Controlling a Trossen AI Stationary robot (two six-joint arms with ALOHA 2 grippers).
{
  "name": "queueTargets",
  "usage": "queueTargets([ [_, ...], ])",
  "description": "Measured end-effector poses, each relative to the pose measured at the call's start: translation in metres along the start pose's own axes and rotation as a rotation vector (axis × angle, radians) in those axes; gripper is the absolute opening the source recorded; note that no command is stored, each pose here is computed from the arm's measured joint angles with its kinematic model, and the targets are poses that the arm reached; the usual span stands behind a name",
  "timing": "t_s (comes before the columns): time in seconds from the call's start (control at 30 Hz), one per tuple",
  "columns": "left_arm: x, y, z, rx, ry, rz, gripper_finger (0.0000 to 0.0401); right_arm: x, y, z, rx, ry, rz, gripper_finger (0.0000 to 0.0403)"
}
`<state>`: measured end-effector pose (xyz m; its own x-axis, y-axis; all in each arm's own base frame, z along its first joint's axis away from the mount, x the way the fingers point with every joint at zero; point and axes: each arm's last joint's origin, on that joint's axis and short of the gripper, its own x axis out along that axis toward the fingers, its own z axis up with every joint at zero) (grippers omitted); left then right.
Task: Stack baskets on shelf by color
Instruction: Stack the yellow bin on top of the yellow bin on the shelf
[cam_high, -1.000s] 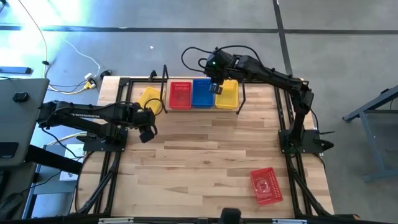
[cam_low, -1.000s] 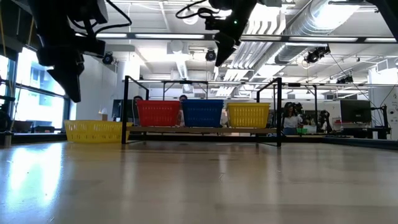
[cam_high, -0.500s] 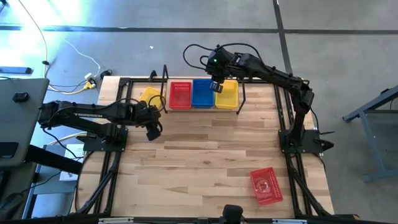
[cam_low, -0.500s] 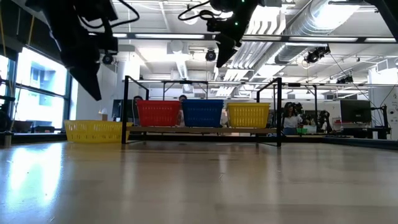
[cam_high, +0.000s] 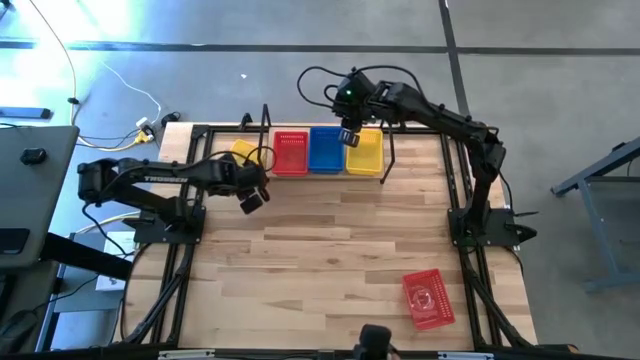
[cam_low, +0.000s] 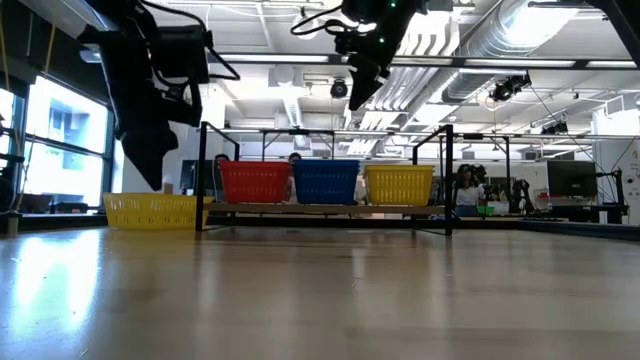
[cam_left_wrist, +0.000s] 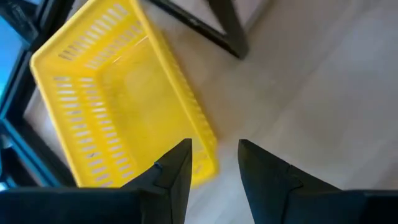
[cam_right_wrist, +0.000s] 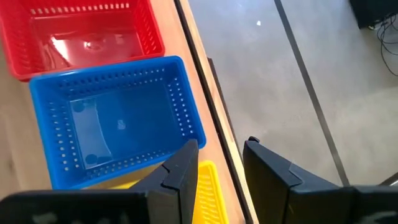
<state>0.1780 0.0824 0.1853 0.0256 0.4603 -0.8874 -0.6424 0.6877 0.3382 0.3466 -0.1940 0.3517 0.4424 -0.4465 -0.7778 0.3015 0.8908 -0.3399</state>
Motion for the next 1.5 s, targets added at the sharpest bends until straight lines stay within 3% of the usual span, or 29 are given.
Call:
queueTargets([
  [0.27,0.01,0.0,0.002,0.015,0.025,0.112,0.0119,0.001,-0.004,-0.001,0.011,0.003,-0.005,0.0114],
  [0.57,0.033,-0.003,0.002,0.004,0.149,0.129,0.0119,0.001,-0.003,-0.001,0.035,0.003,-0.004,0.0114],
  [0.87,0.038,-0.003,0.002,0.0,0.164,0.168,0.0118,0.001,-0.003,-0.001,0.037,0.004,-0.005,0.0114],
  [1.0,0.037,-0.002,0.0,0.01,0.179,0.184,0.0093,0.001,-0.003,-0.001,0.036,0.004,-0.006,0.0114],
  [1.23,0.037,-0.002,0.0,0.009,0.186,0.168,0.0009,0.001,-0.003,-0.001,0.036,0.005,-0.008,0.0114],
  [1.5,0.035,-0.006,-0.001,0.019,0.182,0.154,0.0004,0.001,-0.003,-0.001,0.081,0.005,-0.009,0.0114],
])
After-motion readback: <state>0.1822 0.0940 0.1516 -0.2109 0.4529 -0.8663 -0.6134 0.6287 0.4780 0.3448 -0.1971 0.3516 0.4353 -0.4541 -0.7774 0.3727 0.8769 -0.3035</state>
